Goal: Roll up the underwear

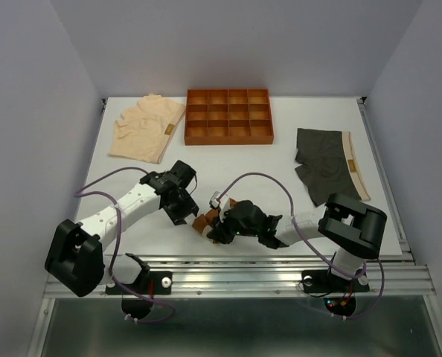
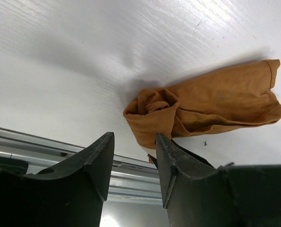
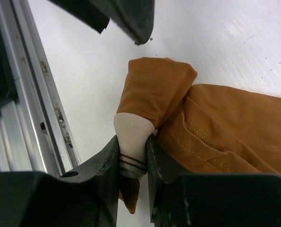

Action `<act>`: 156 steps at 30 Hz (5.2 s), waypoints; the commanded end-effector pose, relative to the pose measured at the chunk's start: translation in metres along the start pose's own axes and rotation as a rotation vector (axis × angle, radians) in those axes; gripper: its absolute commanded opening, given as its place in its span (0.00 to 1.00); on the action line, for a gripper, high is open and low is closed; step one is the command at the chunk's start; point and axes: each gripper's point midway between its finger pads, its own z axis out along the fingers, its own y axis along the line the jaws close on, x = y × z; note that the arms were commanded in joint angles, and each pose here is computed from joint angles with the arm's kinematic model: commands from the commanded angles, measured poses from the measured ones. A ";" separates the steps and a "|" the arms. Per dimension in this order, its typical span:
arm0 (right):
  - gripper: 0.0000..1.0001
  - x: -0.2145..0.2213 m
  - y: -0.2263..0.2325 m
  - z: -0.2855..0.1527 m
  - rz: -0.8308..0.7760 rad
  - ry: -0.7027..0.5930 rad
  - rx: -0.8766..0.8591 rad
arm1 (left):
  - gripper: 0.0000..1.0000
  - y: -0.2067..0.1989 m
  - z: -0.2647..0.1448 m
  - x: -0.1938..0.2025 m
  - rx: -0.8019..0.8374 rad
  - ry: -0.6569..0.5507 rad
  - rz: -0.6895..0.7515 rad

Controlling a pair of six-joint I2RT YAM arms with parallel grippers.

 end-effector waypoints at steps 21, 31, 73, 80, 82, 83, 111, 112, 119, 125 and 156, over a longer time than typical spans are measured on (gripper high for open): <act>0.01 0.082 -0.049 -0.017 0.682 0.305 -0.070 | 0.59 -0.020 0.027 0.024 0.240 0.083 0.165; 0.02 0.084 -0.064 -0.019 0.588 0.261 -0.002 | 0.58 -0.025 0.044 0.043 0.294 0.178 0.208; 0.71 -0.066 0.023 -0.022 -0.315 -0.005 0.103 | 0.00 0.012 0.011 0.029 -0.087 0.169 0.197; 0.71 -0.063 0.050 -0.004 -0.351 -0.028 0.154 | 0.00 0.014 0.008 0.034 -0.161 0.209 0.164; 0.71 -0.059 0.056 0.000 -0.377 -0.019 0.174 | 0.00 0.017 0.006 0.034 -0.188 0.206 0.155; 0.71 -0.059 0.050 0.005 -0.384 -0.011 0.208 | 0.00 0.014 0.004 0.032 -0.187 0.202 0.157; 0.01 0.011 0.027 0.011 -0.456 0.177 0.404 | 0.17 0.002 0.001 0.040 -0.109 0.215 0.122; 0.01 0.011 0.028 0.010 -0.440 0.178 0.379 | 0.31 -0.002 0.000 0.036 -0.093 0.195 0.123; 0.01 0.039 0.012 -0.002 -0.144 0.194 0.133 | 0.48 -0.021 -0.020 -0.008 -0.013 0.042 0.069; 0.01 0.030 -0.004 -0.009 0.079 0.117 -0.040 | 0.51 -0.019 -0.034 -0.056 0.014 -0.098 0.015; 0.09 0.119 -0.085 -0.028 0.696 0.398 0.057 | 0.66 -0.049 0.020 0.021 0.449 0.189 0.275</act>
